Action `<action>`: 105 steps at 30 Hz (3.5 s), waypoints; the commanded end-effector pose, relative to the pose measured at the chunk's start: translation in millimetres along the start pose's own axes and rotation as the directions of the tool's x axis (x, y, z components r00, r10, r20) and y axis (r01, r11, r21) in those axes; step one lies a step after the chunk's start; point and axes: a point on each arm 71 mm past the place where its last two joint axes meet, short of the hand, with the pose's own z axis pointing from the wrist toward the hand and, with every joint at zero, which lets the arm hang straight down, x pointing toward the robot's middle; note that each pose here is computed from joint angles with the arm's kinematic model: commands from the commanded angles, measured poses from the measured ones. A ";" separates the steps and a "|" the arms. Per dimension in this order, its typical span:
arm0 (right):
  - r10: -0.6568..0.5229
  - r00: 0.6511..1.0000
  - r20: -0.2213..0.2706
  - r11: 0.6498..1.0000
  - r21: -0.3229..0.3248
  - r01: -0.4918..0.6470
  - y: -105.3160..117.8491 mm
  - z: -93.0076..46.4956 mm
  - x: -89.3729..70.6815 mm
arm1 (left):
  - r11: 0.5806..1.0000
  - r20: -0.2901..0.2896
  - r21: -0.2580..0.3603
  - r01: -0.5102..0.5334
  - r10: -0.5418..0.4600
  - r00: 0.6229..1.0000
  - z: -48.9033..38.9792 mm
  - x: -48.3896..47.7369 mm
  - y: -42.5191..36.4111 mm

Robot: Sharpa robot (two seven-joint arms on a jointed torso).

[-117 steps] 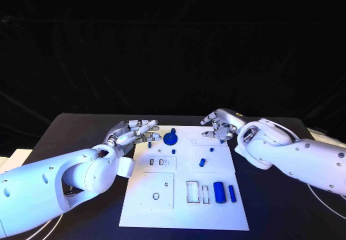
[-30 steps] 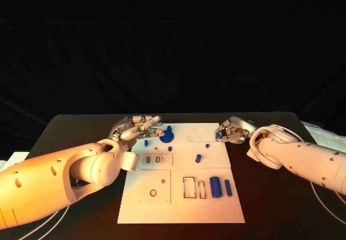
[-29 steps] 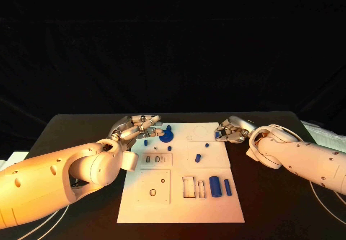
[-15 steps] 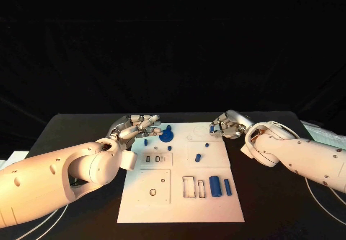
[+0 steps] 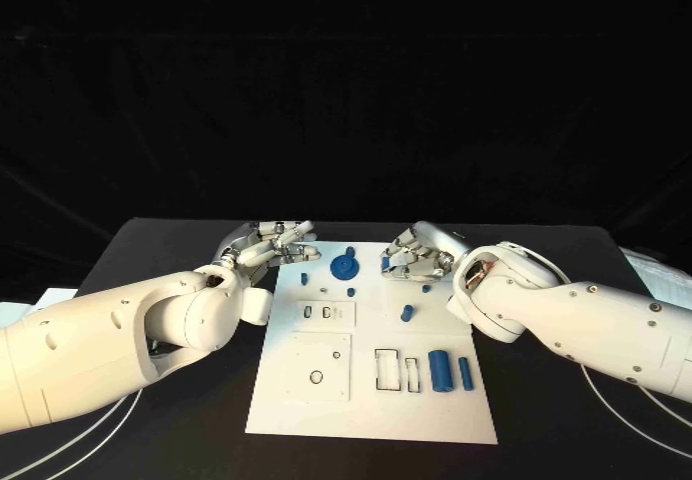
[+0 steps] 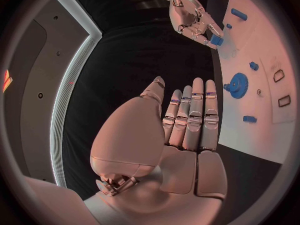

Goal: Assemble the parts on the task board

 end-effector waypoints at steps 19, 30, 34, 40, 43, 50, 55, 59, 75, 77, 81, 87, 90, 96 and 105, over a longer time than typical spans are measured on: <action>-0.165 0.978 -0.129 0.986 -0.048 0.160 41.3 16.8 74.2 | 1.000 -0.004 0.003 0.026 -0.026 1.000 2.1 -1.0 -0.3; -0.165 0.975 -0.151 0.986 -0.066 0.156 47.2 18.1 85.6 | 1.000 -0.014 -0.001 0.030 -0.030 0.999 2.6 2.7 0.3; -0.164 0.973 -0.160 0.985 -0.071 0.155 48.5 17.8 88.1 | 1.000 -0.015 -0.001 0.030 -0.031 0.999 2.7 3.3 0.4; -0.165 0.971 -0.170 0.985 -0.074 0.154 49.6 17.9 90.9 | 0.999 -0.018 -0.002 0.032 -0.032 0.999 2.8 4.5 0.6; -0.167 0.969 -0.180 0.985 -0.074 0.156 50.1 17.9 92.4 | 0.999 -0.019 -0.002 0.032 -0.032 0.999 2.9 5.0 0.7; -0.176 0.965 -0.196 0.984 -0.071 0.166 48.8 17.3 94.1 | 0.999 -0.019 -0.003 0.032 -0.032 0.999 2.9 5.0 0.8; -0.180 0.962 -0.203 0.983 -0.072 0.169 48.9 16.7 94.9 | 0.999 -0.020 -0.004 0.032 -0.032 0.999 2.9 5.1 0.9; -0.183 0.961 -0.206 0.982 -0.073 0.172 49.4 16.4 95.5 | 0.999 -0.020 -0.004 0.032 -0.032 0.999 3.1 5.2 1.0; -0.161 0.977 -0.136 0.985 -0.079 0.151 51.3 17.3 91.1 | 0.999 -0.020 -0.008 0.032 -0.032 0.999 3.6 5.1 1.4; -0.154 0.981 -0.117 0.986 -0.080 0.145 51.7 17.3 89.7 | 0.999 -0.020 -0.008 0.032 -0.032 0.999 3.6 5.0 1.4; -0.120 0.991 -0.052 0.989 -0.098 0.115 54.1 14.3 85.6 | 0.999 -0.020 -0.011 0.032 -0.032 0.999 3.9 4.7 1.8; -0.036 0.998 0.046 0.984 -0.170 0.044 61.7 2.9 75.1 | 1.000 -0.014 -0.012 -0.003 0.003 1.000 5.0 2.0 2.2; 0.024 0.998 0.050 0.969 -0.248 -0.011 64.5 -4.5 65.6 | 0.998 -0.022 -0.034 -0.044 0.043 0.999 5.4 0.9 3.9; 0.226 0.974 -0.026 0.915 -0.337 -0.221 55.3 -21.4 26.6 | 0.969 -0.077 -0.141 -0.204 0.195 0.978 7.5 -3.3 12.1; 0.376 0.927 -0.007 0.899 -0.240 -0.366 14.5 -47.7 -42.8 | 0.673 -0.328 -0.331 -0.662 0.576 0.749 16.5 -4.6 9.4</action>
